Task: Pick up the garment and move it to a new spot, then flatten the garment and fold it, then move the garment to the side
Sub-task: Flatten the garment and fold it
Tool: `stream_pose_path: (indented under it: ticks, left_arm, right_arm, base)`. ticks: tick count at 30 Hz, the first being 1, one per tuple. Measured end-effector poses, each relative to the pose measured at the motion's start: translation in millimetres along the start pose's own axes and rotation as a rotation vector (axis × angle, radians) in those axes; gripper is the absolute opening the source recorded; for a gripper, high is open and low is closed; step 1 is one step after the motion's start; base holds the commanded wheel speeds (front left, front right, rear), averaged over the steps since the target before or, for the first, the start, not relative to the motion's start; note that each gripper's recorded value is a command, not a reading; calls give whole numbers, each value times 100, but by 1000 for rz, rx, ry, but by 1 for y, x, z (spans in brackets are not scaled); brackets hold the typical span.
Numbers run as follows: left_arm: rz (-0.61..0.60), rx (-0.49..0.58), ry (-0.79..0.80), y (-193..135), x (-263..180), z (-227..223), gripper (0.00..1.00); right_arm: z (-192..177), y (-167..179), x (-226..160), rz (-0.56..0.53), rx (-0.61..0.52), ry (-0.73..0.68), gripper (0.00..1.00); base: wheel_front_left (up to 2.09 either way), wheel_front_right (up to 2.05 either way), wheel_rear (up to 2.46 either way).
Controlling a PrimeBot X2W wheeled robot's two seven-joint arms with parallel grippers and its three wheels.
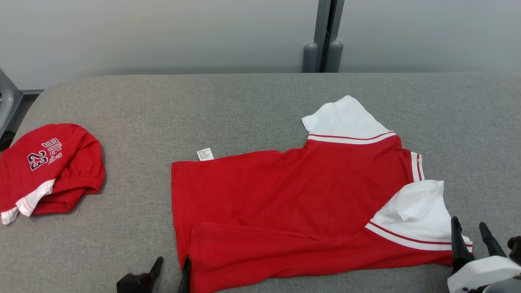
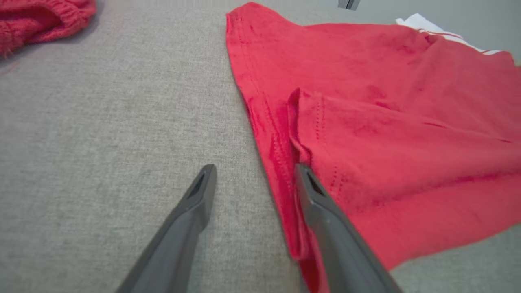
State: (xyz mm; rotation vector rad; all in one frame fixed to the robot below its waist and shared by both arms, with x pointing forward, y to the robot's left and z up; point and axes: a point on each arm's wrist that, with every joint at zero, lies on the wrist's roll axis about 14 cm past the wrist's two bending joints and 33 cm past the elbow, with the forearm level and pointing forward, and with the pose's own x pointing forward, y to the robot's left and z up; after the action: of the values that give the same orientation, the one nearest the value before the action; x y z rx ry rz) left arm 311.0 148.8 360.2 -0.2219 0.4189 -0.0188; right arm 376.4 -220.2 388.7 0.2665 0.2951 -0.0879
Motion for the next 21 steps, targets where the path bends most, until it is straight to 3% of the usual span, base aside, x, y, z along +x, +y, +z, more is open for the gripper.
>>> stream_pose_path:
  ticks: [11, 21]
  left_arm:
    - [-36, 64, -96, -11, 57, 55, 100]
    - [-58, 132, 5, -10, 110, 60, 100]
  right_arm:
    - [43, 35, 47, 100, -106, -93, 100]
    - [59, 45, 82, 148, -209, -88, 100]
  base:
    - [0, 0, 0]
    - [0, 0, 0]
